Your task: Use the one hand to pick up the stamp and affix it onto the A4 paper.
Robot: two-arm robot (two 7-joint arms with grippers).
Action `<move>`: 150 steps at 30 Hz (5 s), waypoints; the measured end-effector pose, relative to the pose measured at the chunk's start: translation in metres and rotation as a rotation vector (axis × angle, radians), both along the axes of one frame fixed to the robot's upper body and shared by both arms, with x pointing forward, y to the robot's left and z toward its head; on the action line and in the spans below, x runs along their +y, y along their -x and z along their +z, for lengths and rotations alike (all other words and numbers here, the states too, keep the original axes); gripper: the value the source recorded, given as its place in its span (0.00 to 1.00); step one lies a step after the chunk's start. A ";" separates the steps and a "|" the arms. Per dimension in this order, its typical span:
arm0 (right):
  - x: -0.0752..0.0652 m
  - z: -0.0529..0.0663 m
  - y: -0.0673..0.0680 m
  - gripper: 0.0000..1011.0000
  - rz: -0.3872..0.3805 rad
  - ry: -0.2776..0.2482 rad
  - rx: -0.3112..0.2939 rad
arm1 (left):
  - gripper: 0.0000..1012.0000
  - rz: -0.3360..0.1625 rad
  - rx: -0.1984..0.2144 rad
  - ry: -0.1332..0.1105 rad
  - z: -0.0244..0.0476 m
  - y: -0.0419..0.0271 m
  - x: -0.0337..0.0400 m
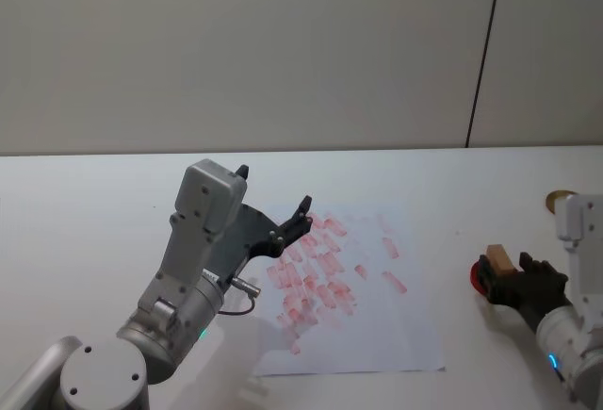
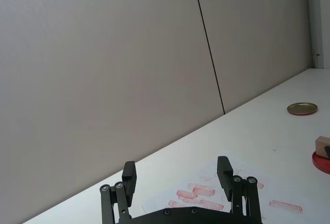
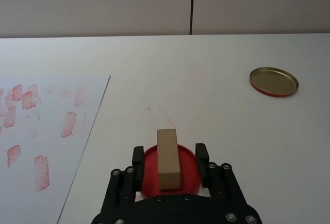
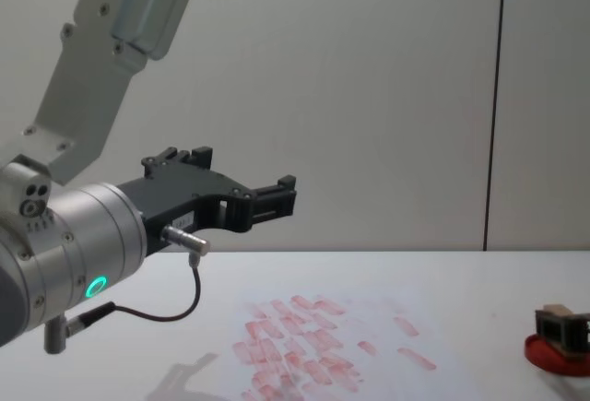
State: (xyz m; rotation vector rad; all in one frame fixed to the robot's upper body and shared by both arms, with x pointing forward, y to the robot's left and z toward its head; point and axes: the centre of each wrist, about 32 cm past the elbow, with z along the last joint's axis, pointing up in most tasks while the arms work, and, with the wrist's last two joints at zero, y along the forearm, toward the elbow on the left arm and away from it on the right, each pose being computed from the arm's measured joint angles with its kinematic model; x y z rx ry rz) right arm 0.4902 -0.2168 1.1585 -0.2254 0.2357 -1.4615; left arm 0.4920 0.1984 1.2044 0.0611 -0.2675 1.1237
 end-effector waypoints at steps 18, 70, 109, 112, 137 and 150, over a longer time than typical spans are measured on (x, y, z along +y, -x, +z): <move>0.005 -0.004 -0.002 0.22 -0.028 0.037 0.024 | 0.98 0.000 0.000 0.000 0.0000 0.0000 0.0000; 0.029 0.046 0.006 0.22 0.092 -0.007 -0.130 | 0.98 0.000 0.000 0.000 0.0000 0.0000 0.0000; 0.098 0.027 -0.044 0.22 0.325 0.015 0.179 | 0.98 0.000 0.000 0.000 0.0000 0.0000 0.0000; 0.099 0.027 -0.046 0.22 0.322 0.017 0.194 | 0.98 0.000 0.000 0.000 0.0000 0.0000 0.0000; 0.101 0.024 -0.053 0.22 0.304 -0.004 0.267 | 0.98 0.000 0.000 0.000 0.0000 0.0000 0.0000; 0.097 0.033 -0.047 0.22 0.293 0.010 0.181 | 0.98 0.000 0.000 0.000 0.0000 0.0000 0.0000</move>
